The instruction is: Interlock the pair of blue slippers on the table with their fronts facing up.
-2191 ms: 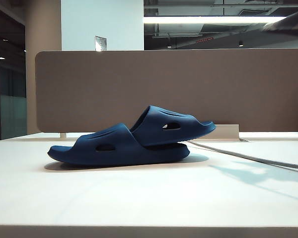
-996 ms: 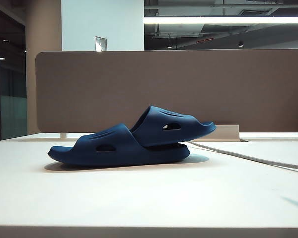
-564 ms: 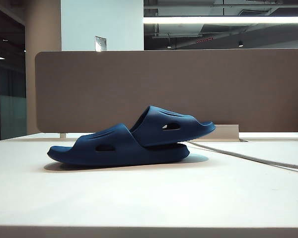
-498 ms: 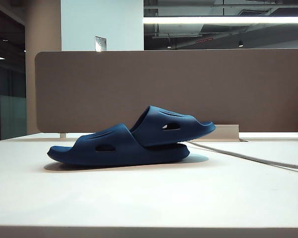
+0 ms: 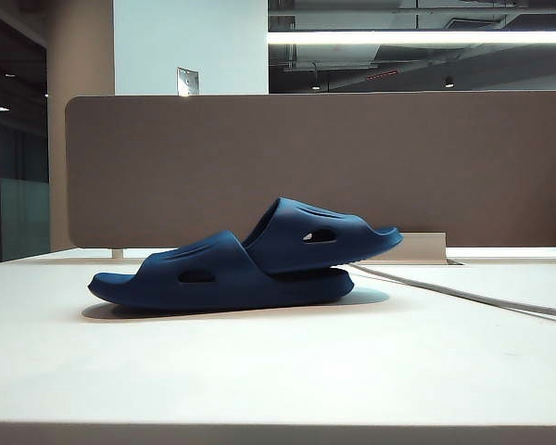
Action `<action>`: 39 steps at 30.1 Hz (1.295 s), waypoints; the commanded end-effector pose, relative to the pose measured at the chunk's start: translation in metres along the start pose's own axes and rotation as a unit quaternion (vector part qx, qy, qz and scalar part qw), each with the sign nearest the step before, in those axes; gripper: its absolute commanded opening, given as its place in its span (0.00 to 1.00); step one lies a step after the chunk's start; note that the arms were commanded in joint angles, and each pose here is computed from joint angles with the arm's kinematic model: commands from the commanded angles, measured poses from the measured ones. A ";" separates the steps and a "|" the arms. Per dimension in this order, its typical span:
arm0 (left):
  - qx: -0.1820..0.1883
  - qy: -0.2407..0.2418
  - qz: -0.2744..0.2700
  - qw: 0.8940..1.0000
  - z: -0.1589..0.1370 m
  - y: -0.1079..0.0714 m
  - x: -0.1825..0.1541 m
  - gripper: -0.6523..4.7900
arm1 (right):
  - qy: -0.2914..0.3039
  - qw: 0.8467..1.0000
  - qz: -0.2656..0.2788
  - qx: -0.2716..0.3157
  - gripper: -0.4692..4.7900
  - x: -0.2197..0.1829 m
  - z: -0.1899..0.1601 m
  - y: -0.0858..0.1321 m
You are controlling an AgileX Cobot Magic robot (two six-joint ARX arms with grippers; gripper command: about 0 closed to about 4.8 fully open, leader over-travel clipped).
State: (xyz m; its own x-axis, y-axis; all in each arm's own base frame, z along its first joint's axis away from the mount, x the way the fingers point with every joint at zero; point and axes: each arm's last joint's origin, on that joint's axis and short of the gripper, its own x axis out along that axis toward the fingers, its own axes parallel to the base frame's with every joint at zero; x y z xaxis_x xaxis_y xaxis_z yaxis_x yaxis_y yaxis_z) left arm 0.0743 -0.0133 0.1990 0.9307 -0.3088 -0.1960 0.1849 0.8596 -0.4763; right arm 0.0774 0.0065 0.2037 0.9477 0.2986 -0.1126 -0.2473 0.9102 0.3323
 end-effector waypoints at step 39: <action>0.114 -0.032 0.067 0.991 -0.030 0.026 0.025 0.11 | 0.011 0.994 -0.102 -0.027 0.36 0.020 -0.043 -0.027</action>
State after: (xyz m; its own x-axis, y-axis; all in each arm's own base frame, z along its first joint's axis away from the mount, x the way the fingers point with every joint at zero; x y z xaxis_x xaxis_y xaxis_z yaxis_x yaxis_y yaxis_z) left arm 0.0921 -0.0105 0.1570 0.9674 -0.1588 -0.1972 0.1078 0.9630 -0.2471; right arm 0.0933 0.0005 0.1517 0.9716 0.1140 -0.2074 -0.0560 0.9622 0.2666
